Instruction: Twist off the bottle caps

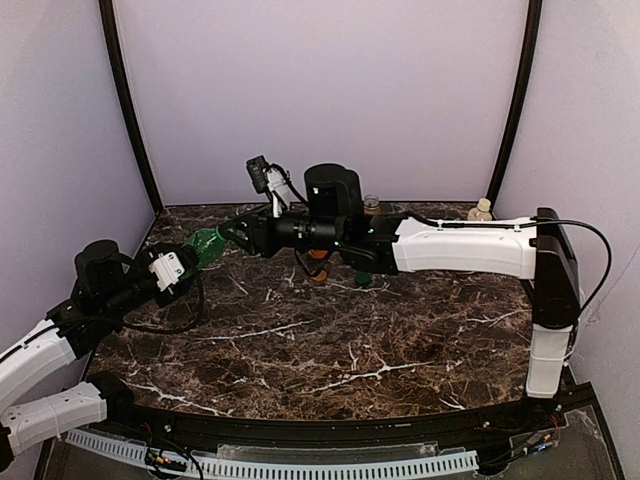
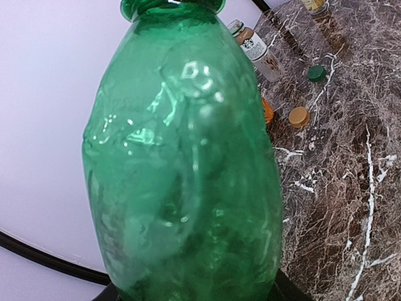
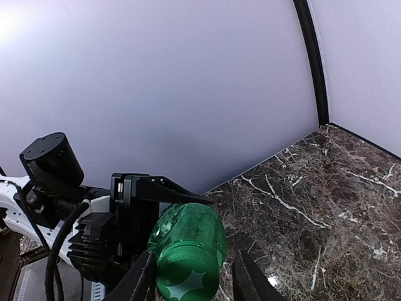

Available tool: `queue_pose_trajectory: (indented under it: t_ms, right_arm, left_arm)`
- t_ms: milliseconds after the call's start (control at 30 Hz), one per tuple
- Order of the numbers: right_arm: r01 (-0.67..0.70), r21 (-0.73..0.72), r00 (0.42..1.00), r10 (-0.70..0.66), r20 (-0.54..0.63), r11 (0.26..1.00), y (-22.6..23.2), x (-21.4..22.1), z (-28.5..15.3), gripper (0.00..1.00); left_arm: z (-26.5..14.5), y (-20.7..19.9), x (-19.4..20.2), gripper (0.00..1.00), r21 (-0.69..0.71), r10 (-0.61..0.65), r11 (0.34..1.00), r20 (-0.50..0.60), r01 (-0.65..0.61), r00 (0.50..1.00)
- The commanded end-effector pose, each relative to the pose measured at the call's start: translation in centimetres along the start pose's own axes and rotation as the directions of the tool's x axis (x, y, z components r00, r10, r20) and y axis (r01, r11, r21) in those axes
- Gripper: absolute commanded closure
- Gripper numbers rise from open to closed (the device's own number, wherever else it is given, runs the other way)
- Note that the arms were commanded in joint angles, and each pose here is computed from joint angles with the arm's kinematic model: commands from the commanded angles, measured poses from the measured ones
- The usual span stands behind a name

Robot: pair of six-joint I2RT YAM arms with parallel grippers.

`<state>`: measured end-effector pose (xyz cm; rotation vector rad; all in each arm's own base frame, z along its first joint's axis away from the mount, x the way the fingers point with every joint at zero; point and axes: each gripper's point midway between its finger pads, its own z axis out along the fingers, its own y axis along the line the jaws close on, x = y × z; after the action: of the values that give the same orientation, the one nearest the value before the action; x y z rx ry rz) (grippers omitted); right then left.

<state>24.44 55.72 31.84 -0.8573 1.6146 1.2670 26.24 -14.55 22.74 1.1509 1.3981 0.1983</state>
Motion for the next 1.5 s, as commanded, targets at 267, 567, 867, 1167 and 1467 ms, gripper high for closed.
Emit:
queue_pose_trajectory:
  t_ms: [267,567,867,1167,1467]
  right_arm:
    - [0.015,-0.003,1.0,-0.015,-0.02,1.0,-0.1,0.7,0.8,0.72]
    - [-0.036,-0.049,0.998,0.033,-0.055,0.998,0.3,1.2,1.2,0.71]
    - [-0.066,-0.084,0.993,0.057,-0.102,0.994,0.5,1.9,1.6,0.89]
    - [0.301,-0.438,0.931,-0.361,-0.059,0.847,7.5,4.0,-1.6,1.0]
    - [0.689,-0.5,0.597,-0.802,-0.019,0.524,8.7,10.3,-3.6,1.0]
  left_arm:
    - [-0.3,-0.2,-0.6,0.99,0.008,-0.002,1.0,0.035,0.001,0.999]
    - [-0.2,-0.4,-0.6,0.99,0.014,0.0,1.0,0.035,0.0,0.999]
    - [-0.3,-0.3,-0.6,0.99,0.012,-0.001,1.0,0.037,0.001,0.999]
    - [-2.6,-6.6,-2.6,0.99,0.381,-0.036,0.924,0.137,-0.02,0.99]
    - [-5.7,-10.8,-3.3,0.99,0.614,-0.146,0.789,0.143,0.028,0.979]
